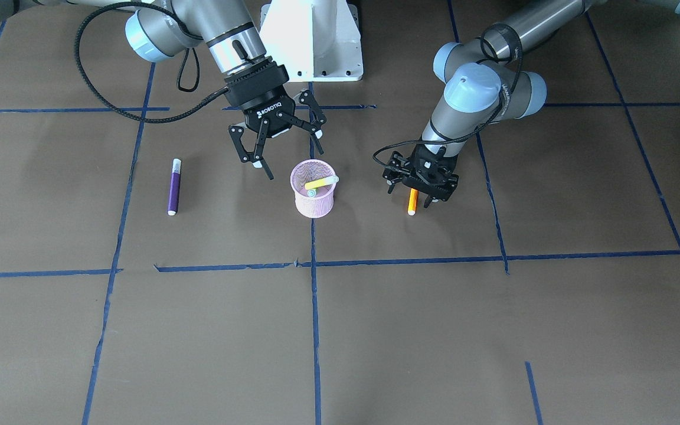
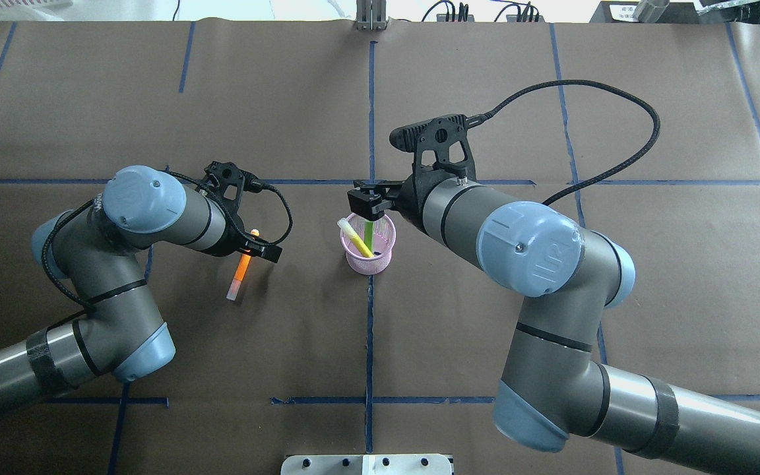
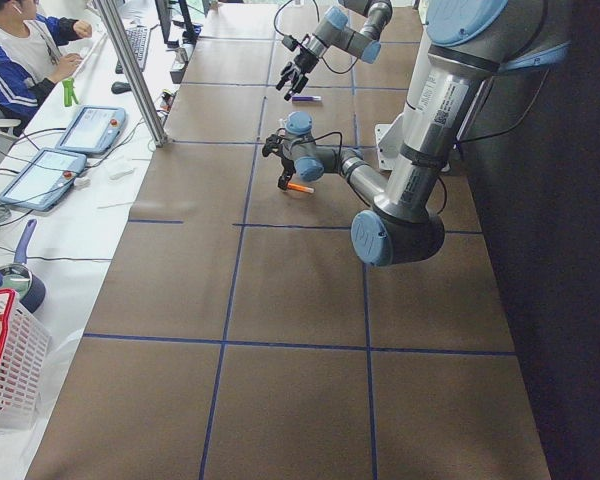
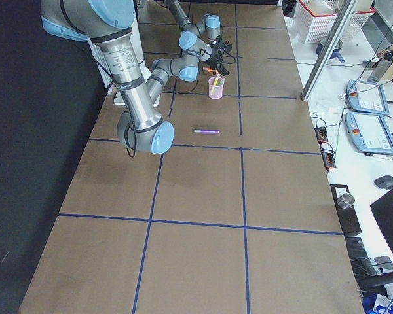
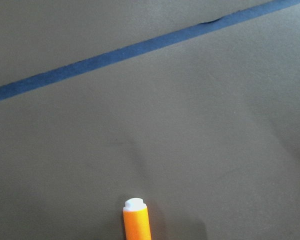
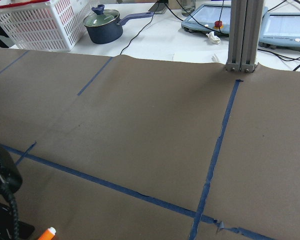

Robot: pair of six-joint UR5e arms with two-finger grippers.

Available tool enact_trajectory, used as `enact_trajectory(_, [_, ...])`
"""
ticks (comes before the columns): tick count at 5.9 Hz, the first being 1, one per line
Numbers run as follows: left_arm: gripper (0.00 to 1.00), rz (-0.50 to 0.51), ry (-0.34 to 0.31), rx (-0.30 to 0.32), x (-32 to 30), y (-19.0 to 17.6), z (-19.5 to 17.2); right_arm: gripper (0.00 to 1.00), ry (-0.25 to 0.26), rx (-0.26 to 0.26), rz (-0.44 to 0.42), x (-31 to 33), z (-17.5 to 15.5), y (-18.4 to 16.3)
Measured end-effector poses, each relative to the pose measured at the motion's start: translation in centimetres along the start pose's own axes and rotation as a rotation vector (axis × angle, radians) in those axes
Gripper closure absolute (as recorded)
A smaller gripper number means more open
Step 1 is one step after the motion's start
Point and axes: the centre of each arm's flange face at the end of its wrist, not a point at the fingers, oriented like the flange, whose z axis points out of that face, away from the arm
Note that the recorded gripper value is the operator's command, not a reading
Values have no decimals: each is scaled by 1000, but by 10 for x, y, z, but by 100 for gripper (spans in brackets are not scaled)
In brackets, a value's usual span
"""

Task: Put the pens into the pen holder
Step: 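Open the right gripper and withdraw it while the left gripper lifts the orange highlighter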

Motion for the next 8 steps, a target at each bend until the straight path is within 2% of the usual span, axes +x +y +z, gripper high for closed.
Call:
enact_trajectory(1, [27, -2, -4, -3, -1, 0, 2, 0, -4, -10, 5, 3, -1, -3])
enact_trajectory(2, [45, -2, -6, -4, -2, 1, 3, 0, -8, -11, 8, 5, -4, -5])
enact_trajectory(4, [88, -7, -7, -13, -3, 0, 3, 0, -11, -9, 10, 6, -7, -6])
enact_trajectory(5, [96, -9, -6, -22, -2, 1, 2, 0, -10, -8, 10, 7, -7, -7])
enact_trajectory(8, [100, -19, -19, -38, -2, 1, -2, 0, -10, -5, 11, 8, -9, -8])
